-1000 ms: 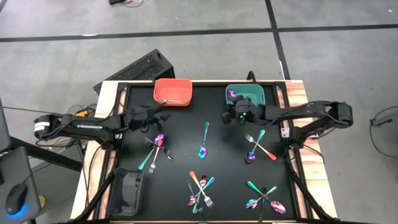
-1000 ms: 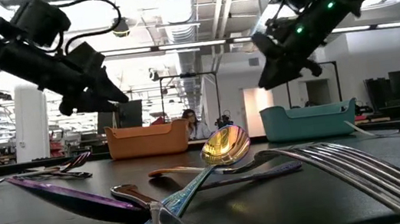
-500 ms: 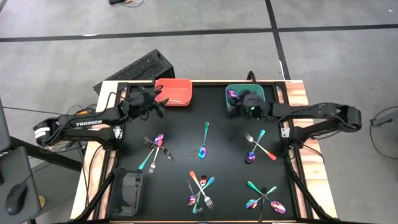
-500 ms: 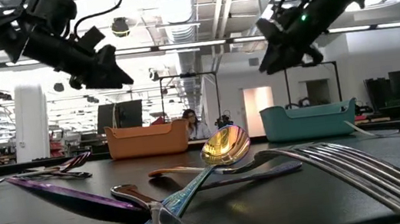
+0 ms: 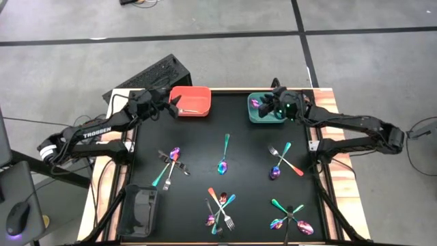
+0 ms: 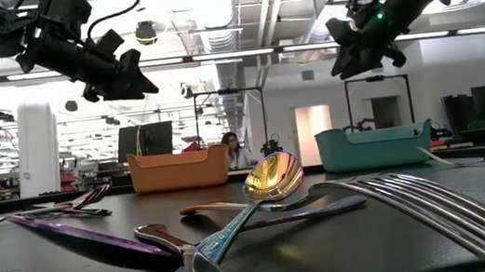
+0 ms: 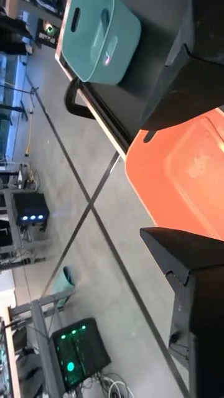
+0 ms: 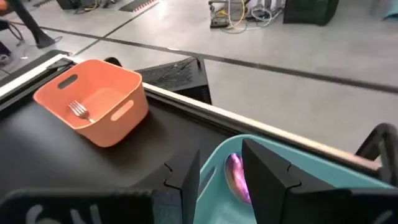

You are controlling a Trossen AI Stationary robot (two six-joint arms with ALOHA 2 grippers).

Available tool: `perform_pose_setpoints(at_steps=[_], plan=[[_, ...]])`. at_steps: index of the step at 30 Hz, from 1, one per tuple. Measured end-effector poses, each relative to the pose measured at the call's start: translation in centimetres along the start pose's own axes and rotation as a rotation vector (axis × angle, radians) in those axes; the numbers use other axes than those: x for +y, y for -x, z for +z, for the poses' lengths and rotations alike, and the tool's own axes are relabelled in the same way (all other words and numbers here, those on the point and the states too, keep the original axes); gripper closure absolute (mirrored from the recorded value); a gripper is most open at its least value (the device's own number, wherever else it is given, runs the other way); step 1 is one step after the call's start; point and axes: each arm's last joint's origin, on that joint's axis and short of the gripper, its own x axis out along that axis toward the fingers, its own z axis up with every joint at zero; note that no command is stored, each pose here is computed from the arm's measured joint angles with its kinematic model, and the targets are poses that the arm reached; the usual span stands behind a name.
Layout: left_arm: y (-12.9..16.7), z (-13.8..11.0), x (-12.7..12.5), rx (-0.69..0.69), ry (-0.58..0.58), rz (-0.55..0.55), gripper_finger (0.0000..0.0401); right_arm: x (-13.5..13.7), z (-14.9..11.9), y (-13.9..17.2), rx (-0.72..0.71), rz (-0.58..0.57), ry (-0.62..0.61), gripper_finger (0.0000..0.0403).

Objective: Sort silverware by color (type)
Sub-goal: Put the blue spoon into the blue bin

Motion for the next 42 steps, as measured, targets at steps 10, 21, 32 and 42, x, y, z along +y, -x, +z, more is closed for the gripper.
perform_pose_setpoints(at_steps=[10,21,32,42], plan=[[0.4,-0.6,-2.1,0.047,0.134,-0.252,0.0145,3.2,-1.8,1.5,0.101,0.178,-0.028,0.0264],[6.1,-5.2,-11.2,0.148,0.184,-0.422,0.0145,8.7,-5.3,6.6,0.074,0.283,0.064,0.0264],[10.1,-6.9,-13.6,0.097,0.162,-0.292,0.0145,9.2,-10.3,7.1,0.304,0.164,0.123,0.0264],[8.7,-8.3,-13.8,0.084,0.037,-0.132,0.0145,7.5,-8.7,4.8,0.22,0.033,0.389,0.0264]])
